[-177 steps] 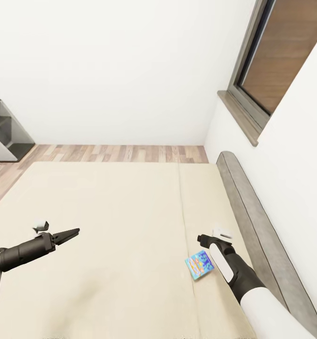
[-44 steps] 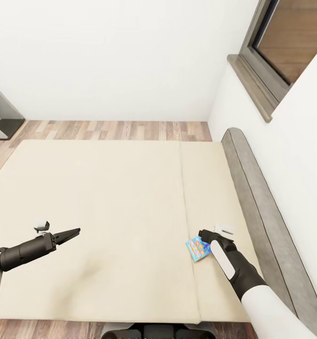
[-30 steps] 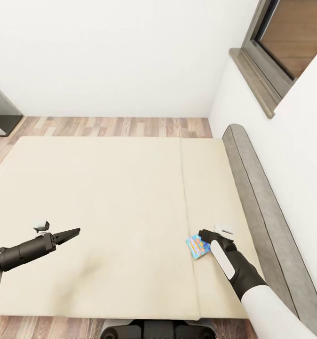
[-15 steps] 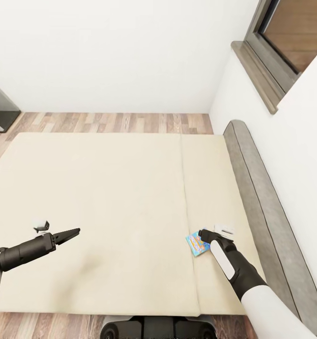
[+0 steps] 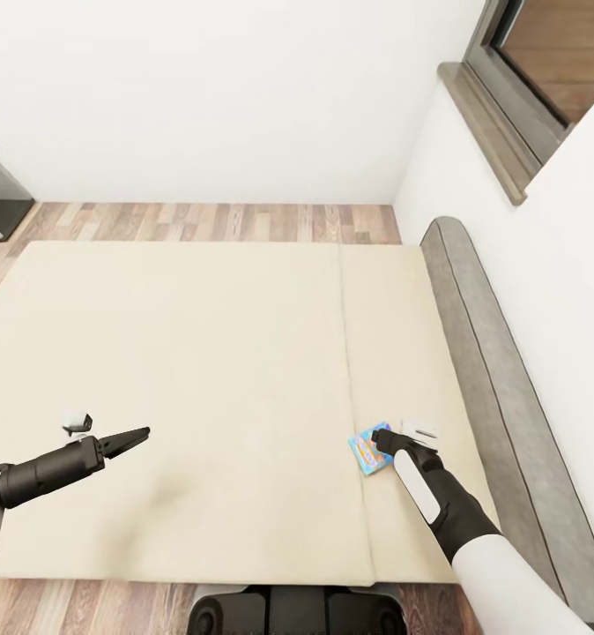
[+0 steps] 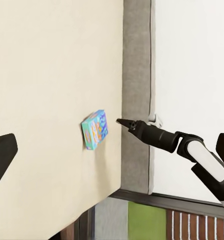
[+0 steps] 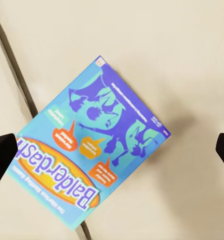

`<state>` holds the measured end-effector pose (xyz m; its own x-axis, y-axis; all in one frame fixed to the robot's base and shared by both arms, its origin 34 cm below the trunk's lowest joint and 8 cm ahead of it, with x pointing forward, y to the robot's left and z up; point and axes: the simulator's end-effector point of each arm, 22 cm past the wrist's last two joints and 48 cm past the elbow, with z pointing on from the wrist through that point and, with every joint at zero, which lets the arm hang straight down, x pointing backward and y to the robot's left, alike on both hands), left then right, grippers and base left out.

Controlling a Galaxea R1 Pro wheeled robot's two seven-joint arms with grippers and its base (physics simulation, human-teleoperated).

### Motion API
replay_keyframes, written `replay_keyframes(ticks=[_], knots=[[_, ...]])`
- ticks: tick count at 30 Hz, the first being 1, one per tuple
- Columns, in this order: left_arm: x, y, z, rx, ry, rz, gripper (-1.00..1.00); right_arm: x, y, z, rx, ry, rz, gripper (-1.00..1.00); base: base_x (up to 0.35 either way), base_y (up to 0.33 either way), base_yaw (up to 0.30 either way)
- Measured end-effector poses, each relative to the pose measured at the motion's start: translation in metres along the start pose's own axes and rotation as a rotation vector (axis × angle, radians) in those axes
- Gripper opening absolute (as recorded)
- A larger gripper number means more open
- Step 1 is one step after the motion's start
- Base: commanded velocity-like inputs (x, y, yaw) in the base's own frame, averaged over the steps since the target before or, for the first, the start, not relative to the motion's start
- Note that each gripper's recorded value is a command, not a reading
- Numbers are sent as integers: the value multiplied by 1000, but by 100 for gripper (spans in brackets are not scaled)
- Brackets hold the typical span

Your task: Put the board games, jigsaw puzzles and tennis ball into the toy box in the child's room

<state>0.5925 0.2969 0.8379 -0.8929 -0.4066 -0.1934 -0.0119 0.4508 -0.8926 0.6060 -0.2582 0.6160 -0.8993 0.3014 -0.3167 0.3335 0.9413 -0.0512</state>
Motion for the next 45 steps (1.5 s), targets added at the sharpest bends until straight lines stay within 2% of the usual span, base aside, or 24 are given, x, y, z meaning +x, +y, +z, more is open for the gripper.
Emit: replay_keyframes(ticks=[6, 12, 20, 27, 34, 45], knots=[[2, 4, 1, -3, 4, -8, 100, 7, -3, 5, 6, 18, 5, 100, 0, 0, 0], [4, 8, 2, -5, 6, -16, 100, -41, 14, 6, -10, -14, 2, 100, 0, 0, 0], [8, 14, 4, -13, 13, -27, 100, -72, 27, 8, -18, 31, -42, 100, 0, 0, 0], [11, 19, 5, -15, 19, -36, 100, -67, 25, 15, -9, 57, -49, 100, 0, 0, 0], [13, 23, 6, -18, 23, -45, 100, -46, 8, 28, 23, 99, -54, 100, 0, 0, 0], [18, 31, 8, -26, 31, -60, 100, -35, 0, 37, 35, 121, -63, 100, 0, 0, 0]])
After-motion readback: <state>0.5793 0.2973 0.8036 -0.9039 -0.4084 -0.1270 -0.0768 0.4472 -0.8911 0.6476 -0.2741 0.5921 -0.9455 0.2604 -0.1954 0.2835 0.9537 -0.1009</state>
